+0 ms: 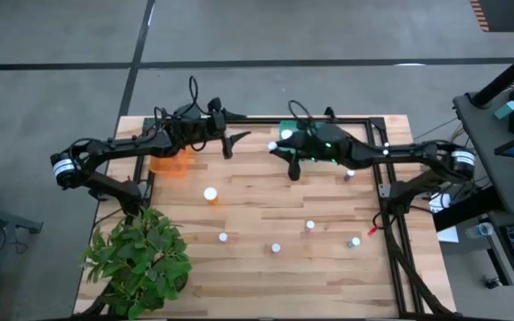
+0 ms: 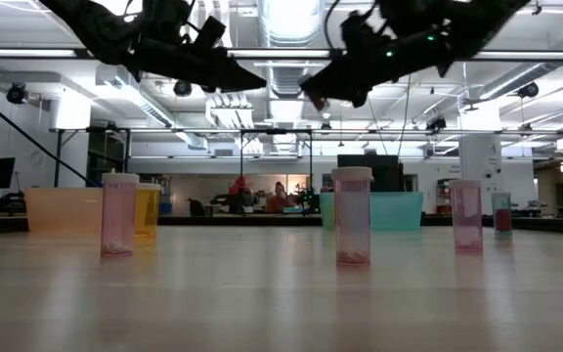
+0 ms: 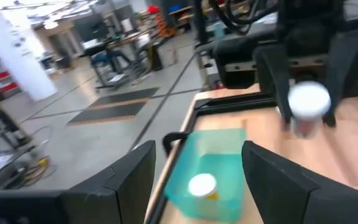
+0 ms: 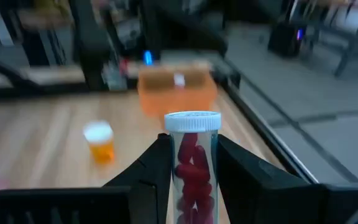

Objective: Pick and place medicine bottles into bin by pill shape (circle, oval)
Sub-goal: Put the blue capsule bottle into the green bin

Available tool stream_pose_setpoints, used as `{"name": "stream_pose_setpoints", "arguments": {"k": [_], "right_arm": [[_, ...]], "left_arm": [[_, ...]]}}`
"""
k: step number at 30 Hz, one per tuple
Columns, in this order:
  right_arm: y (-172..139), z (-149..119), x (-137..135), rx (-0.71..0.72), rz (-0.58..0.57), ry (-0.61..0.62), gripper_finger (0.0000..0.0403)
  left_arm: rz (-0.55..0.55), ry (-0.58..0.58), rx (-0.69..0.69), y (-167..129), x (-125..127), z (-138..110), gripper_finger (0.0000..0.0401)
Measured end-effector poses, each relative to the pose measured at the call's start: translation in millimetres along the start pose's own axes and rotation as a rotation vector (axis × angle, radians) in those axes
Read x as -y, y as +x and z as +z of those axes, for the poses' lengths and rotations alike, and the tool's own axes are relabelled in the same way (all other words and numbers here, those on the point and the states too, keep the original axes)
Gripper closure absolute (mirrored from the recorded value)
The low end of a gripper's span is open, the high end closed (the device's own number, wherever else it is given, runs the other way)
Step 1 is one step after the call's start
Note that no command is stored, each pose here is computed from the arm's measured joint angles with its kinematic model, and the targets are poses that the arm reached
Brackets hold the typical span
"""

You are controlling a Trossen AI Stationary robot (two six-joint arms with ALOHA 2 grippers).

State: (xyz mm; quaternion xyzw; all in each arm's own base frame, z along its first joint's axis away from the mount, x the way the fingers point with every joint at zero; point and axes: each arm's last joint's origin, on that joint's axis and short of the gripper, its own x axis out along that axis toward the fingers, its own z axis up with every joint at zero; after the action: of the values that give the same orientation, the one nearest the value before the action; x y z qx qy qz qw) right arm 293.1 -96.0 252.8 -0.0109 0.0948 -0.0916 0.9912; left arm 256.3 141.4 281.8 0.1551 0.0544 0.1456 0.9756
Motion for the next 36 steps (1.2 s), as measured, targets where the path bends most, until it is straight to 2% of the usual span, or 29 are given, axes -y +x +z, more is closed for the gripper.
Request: {"name": "stream_pose_setpoints", "arguments": {"k": [6,11,15,18,27,36], "right_arm": [[-21.9,-10.6,-9.0,0.214,0.007,0.026,0.0303],[-30.8,-19.3,-15.9,0.289,0.021,-0.001,0.0303],[-32.7,-21.9,-17.7,0.305,0.025,-0.020,0.0303],[-32.6,-23.0,-19.6,0.301,0.029,-0.032,0.0303],[-33.1,-19.5,-28.0,0.338,0.056,-0.044,0.0303],[-33.7,-17.8,-27.7,0.355,0.055,-0.007,0.0303]], "left_arm": [[-0.089,-0.016,0.042,1.3,8.7,4.3,0.0182],[-0.206,-0.081,0.105,2.3,19.6,10.8,0.0182],[-0.263,-0.133,0.098,13.4,34.8,3.9,0.0182],[-0.279,-0.171,0.152,26.9,43.9,-0.5,0.0182],[-0.326,-0.400,0.221,59.6,64.6,-28.9,0.0182],[-0.395,-0.418,0.281,80.1,87.7,-29.2,0.0182]]}}
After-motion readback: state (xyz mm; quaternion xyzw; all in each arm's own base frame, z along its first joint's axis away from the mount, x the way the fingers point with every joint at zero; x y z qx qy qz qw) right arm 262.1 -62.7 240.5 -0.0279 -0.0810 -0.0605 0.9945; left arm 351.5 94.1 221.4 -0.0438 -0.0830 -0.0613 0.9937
